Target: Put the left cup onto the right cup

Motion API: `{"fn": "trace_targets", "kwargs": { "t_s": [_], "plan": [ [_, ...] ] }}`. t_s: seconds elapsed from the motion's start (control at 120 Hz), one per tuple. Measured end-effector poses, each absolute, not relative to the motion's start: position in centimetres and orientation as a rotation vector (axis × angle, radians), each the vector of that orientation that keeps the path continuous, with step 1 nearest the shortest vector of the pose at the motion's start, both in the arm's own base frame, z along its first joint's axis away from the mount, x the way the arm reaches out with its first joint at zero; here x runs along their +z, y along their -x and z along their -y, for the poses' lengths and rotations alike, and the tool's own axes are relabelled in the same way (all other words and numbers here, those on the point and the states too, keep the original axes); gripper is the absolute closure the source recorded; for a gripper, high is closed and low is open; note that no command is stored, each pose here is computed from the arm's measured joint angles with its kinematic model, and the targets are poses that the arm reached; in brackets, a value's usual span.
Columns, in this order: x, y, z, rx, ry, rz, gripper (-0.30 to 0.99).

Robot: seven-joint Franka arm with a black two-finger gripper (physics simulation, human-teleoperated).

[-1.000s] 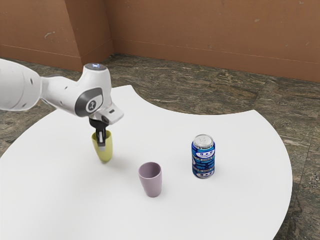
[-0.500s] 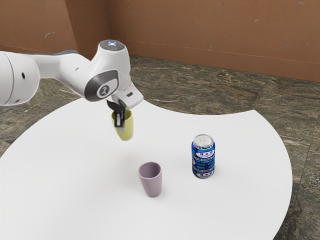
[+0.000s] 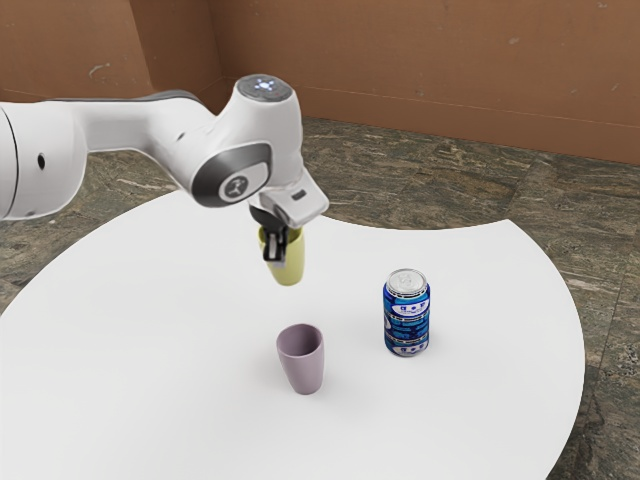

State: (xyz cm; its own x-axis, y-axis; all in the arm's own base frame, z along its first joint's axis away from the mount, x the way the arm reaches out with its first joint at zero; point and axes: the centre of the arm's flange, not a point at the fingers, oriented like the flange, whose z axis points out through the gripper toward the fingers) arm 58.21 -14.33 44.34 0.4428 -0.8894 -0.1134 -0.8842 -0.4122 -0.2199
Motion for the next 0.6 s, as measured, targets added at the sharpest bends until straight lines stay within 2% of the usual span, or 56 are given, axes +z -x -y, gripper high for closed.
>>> {"fn": "trace_targets", "kwargs": {
  "t_s": [0.6],
  "plan": [
    [42.6, -53.3, 19.6, 0.064, 2.516, -1.535, 0.79]
  ]
}}
